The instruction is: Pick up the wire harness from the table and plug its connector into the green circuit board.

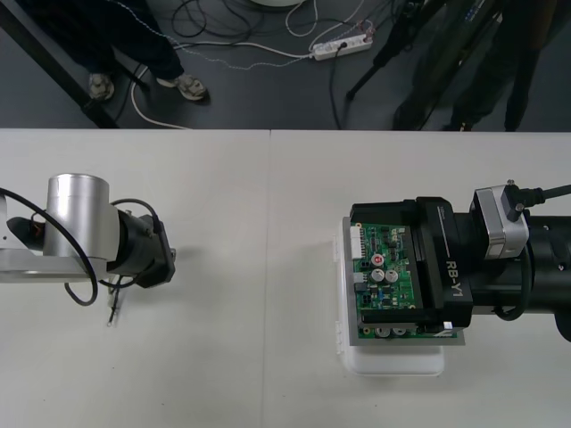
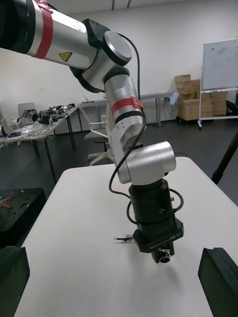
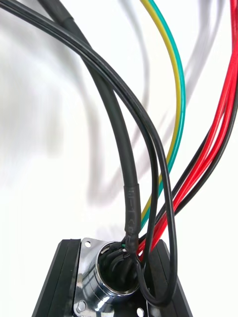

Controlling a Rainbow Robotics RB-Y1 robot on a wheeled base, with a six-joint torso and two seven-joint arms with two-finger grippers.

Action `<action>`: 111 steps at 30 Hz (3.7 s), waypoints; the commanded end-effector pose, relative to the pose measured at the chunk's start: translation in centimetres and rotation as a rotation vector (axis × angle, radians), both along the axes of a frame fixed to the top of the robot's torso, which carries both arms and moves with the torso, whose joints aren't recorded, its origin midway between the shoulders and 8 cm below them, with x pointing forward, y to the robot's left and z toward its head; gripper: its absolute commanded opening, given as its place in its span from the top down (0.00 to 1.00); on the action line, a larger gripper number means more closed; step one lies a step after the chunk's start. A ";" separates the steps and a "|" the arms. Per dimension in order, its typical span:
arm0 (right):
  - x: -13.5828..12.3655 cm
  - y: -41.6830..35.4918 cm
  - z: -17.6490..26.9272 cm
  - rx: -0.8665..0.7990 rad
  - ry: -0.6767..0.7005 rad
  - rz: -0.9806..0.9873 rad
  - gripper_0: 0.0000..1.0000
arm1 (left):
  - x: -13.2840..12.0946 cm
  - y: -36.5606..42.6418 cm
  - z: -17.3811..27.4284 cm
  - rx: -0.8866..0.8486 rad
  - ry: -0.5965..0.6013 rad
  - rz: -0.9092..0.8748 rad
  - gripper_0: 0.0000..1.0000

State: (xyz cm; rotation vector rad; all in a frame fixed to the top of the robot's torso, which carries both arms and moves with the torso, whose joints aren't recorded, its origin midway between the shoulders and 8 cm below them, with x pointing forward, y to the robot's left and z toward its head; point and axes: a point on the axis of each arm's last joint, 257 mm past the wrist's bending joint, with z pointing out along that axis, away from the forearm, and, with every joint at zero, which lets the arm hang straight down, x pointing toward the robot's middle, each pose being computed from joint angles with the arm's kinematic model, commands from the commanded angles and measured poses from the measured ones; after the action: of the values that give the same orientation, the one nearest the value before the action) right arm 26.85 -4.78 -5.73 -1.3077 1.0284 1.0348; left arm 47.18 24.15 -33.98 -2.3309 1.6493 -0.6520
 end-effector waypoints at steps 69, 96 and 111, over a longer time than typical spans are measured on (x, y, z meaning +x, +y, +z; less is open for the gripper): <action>0.0 -1.1 0.7 -0.003 0.005 -0.031 0.00 | 5.1 -15.4 24.1 -1.402 1.039 1.279 1.00; 0.1 -1.1 0.6 -0.009 0.033 -0.037 0.00 | -1.4 -17.0 24.2 -1.276 1.558 1.701 1.00; -0.3 -0.9 0.7 0.001 0.066 -0.020 0.00 | -8.9 -19.2 23.0 -1.087 1.870 1.813 1.00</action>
State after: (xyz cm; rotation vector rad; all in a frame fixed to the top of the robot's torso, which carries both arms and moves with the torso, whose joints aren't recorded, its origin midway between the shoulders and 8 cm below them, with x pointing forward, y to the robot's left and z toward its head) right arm 27.04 -5.14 -5.67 -1.2709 1.0817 1.0751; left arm 41.60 6.34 -11.56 1.6255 1.0466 -0.6663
